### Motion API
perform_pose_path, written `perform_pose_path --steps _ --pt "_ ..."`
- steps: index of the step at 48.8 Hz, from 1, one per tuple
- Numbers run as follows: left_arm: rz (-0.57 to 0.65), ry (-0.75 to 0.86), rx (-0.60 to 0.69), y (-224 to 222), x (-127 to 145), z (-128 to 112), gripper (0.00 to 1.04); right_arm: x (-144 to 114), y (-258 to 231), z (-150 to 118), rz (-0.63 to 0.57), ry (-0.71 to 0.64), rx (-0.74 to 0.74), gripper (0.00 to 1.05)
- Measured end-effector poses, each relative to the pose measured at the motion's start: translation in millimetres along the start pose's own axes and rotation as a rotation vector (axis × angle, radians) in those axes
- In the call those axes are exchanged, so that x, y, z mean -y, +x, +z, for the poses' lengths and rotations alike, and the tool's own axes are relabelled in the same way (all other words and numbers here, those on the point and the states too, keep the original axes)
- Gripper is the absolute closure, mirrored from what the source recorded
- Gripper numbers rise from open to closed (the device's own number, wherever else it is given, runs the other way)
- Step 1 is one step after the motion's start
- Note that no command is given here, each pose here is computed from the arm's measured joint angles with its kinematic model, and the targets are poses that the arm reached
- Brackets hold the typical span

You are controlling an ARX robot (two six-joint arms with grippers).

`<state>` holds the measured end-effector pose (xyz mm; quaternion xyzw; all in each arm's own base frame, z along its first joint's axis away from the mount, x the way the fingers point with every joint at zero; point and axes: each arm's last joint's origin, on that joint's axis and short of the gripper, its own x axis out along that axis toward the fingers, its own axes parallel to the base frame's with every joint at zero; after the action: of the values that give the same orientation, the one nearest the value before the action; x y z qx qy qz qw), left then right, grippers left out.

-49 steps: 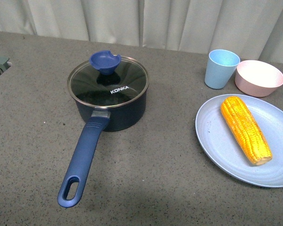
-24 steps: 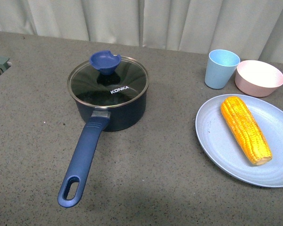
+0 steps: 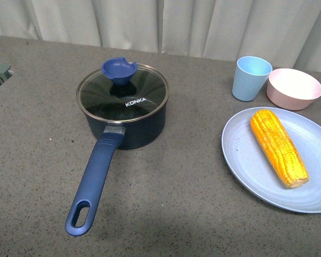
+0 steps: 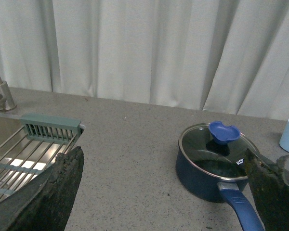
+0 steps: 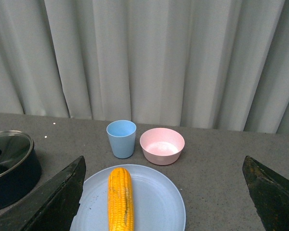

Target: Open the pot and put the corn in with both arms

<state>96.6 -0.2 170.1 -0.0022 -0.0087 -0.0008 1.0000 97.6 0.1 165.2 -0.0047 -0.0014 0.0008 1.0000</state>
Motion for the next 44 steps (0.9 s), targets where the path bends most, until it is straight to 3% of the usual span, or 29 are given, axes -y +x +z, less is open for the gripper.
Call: perform_pose_path --steps 44 --pt "0.0 0.0 0.0 0.0 0.0 0.0 0.07 0.0 0.0 0.0 0.0 0.0 0.0 0.09"
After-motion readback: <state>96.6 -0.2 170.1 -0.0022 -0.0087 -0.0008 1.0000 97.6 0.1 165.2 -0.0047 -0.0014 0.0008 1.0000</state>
